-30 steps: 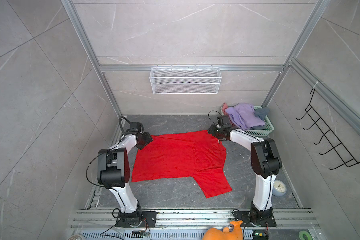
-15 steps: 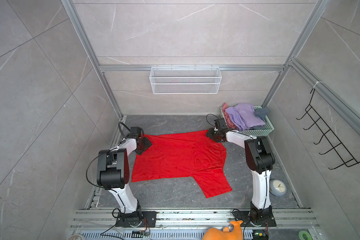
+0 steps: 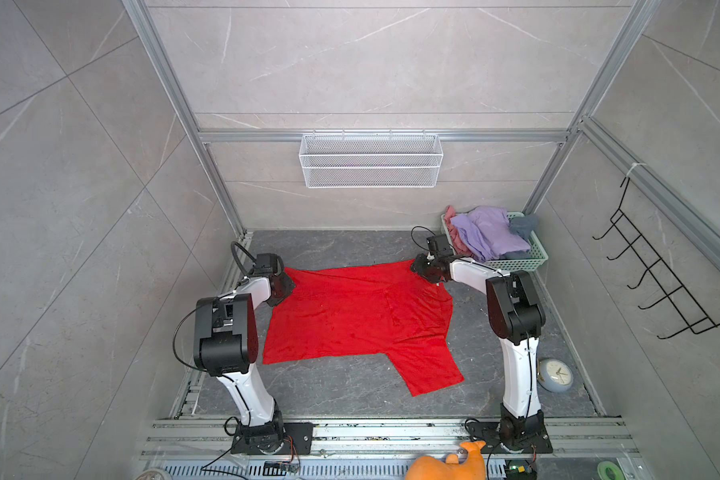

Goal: Fold and stack the t-shirts

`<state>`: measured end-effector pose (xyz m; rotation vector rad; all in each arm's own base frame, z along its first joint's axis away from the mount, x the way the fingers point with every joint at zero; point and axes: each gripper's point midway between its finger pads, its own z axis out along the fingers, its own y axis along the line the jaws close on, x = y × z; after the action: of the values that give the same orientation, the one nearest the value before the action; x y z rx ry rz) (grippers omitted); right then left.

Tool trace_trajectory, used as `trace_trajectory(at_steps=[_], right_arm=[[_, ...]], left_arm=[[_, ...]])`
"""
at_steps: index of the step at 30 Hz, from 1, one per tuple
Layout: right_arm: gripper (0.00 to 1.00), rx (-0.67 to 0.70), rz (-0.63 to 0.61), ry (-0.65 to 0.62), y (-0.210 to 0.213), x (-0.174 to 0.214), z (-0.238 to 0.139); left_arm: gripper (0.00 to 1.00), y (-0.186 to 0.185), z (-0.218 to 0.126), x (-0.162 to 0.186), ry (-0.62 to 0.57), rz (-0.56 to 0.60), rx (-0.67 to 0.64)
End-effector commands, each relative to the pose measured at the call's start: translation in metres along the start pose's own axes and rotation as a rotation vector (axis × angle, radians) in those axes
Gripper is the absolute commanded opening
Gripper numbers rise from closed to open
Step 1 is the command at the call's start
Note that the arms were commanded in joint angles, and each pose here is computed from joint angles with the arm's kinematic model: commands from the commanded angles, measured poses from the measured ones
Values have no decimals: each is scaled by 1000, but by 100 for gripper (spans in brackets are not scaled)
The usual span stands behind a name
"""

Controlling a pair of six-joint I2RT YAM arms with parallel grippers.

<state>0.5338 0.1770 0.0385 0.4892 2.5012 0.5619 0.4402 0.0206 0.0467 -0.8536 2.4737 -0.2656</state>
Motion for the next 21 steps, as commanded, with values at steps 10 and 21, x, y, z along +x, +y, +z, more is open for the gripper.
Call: trace_trajectory(at_steps=[10,21], right_arm=[[56,104,29,85,-25,23,18],[56,105,18,76,-22,18,12]], left_arm=[[0,14,-58,-26,-97,249,-131],[53,13,-84,-15,-93,252,-103]])
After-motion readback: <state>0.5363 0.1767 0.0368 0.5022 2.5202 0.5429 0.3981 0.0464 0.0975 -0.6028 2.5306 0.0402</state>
